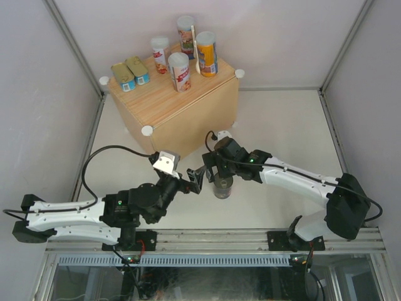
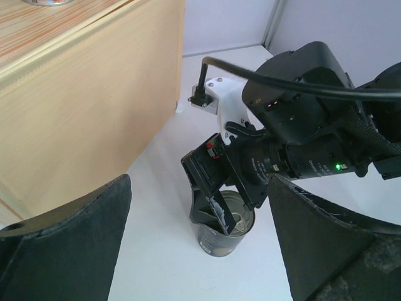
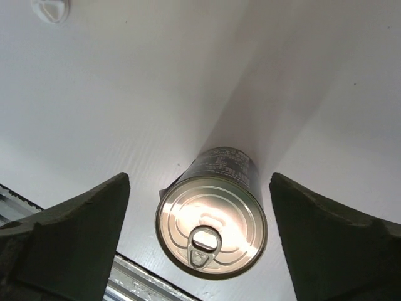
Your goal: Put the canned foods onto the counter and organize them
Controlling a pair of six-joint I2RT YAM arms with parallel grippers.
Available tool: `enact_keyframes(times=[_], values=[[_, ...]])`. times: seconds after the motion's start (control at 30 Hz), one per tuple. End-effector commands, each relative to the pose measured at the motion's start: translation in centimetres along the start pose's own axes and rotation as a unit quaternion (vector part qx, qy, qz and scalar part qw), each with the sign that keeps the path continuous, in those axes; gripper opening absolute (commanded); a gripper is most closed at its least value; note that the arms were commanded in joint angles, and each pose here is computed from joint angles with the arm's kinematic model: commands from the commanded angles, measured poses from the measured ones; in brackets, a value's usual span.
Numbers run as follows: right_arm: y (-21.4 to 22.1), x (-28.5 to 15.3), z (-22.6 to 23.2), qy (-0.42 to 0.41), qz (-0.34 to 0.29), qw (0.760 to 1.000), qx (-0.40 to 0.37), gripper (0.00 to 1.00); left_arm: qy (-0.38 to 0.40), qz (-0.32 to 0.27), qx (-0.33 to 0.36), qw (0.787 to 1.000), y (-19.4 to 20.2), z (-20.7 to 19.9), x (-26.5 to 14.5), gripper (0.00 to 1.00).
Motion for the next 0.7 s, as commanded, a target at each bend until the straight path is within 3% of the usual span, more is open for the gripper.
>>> enact_keyframes(times=[0.0,0.03,0.37,0.67], values=[[-1.6,-2.6,-1.3,0.003,-0.075,0.997,0.037,0.96,0.023,0.012,-0.008,1.0,0.9,-0.3,-0.2,0.94],[-1.6,-3.0,-1.7,0.001,-0.083,0.995,0.047,0.99,0.029,0.017,-0.006,0.999,1.3,-0.3,-0.2,0.94],[-0.4,-8.1,-4.8,0.005,-0.174,0.977,0.122,1.0,0.112,0.068,0.011,0.991,4.1,-1.5,-0.3,0.96],[1.8,-11.5,-6.8,0.019,-0.238,0.956,0.173,0.99,0.149,0.12,0.036,0.981,9.6,-3.3,1.7,0.99]])
Point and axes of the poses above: each gripper's point midway between its finger pads, its own x axis out along the fingers, its own z axis along the line the jaws close on, y = z × x, the point moved 10 cm from there along -x, back along the fingers, and after that the axes turned 7 degrees about -x, right-handed, at the moved point
